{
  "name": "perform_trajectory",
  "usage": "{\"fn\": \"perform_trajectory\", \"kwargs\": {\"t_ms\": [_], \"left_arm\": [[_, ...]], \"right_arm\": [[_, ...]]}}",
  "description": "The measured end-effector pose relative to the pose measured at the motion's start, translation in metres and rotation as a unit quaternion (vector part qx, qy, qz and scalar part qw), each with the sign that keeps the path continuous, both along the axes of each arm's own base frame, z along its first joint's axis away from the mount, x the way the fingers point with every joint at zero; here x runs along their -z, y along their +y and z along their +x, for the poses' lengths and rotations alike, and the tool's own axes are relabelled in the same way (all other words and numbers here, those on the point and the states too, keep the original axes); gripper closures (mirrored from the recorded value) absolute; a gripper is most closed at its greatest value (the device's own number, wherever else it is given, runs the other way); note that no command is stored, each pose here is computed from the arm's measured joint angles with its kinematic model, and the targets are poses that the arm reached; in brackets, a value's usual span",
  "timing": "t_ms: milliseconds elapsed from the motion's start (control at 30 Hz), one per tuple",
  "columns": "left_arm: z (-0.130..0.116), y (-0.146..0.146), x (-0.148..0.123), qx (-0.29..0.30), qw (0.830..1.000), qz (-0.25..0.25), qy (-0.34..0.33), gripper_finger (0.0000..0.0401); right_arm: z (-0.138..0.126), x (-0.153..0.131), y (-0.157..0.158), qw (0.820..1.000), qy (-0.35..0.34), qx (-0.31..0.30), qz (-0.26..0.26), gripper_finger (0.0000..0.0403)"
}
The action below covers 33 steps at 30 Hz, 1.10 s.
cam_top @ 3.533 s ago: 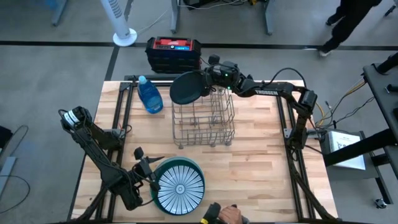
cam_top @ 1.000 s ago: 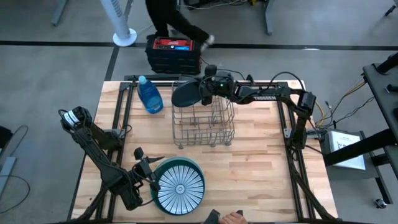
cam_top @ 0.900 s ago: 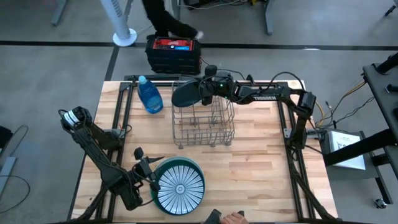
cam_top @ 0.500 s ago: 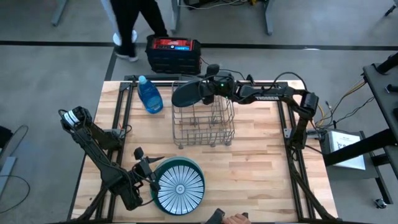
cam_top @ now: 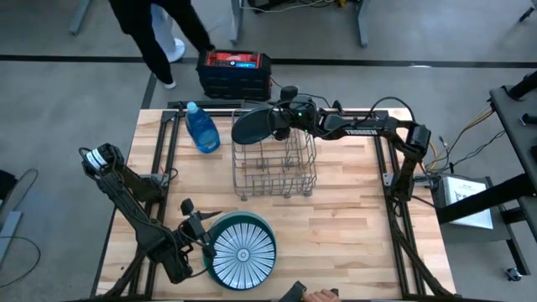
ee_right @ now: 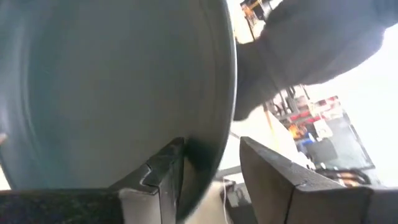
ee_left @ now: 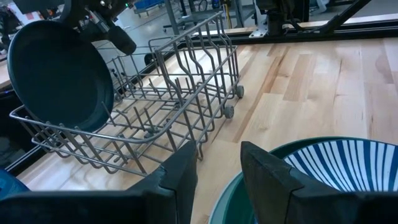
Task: Sort dishes
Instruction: Put the blue plate into the gray dishwasher rack
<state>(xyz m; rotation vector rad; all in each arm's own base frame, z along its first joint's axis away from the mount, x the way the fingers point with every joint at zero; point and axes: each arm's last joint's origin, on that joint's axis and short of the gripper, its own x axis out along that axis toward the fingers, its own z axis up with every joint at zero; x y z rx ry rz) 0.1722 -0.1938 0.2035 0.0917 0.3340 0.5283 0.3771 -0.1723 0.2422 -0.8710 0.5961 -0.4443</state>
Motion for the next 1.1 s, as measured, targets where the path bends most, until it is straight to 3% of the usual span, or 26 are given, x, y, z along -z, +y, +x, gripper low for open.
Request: {"fn": "perform_trajectory", "kwargs": {"t_ms": [367, 500, 867, 1100], "left_arm": [[0.000, 0.000, 0.000, 0.000, 1.000, 0.000, 0.000, 0.0286], [0.000, 0.000, 0.000, 0.000, 1.000, 0.000, 0.000, 0.0286], [0.000, 0.000, 0.000, 0.000, 1.000, 0.000, 0.000, 0.0286], [0.000, 0.000, 0.000, 0.000, 1.000, 0.000, 0.000, 0.0286]], "right_arm": [[-0.002, 0.001, 0.000, 1.000, 0.010, 0.015, 0.008, 0.0226], [0.000, -0.005, -0.001, 1.000, 0.017, 0.023, 0.002, 0.0256], [0.001, -0.016, -0.002, 0.997, 0.067, 0.028, -0.027, 0.0388], [0.002, -0.025, -0.002, 0.996, 0.081, 0.043, -0.008, 0.0384]]}}
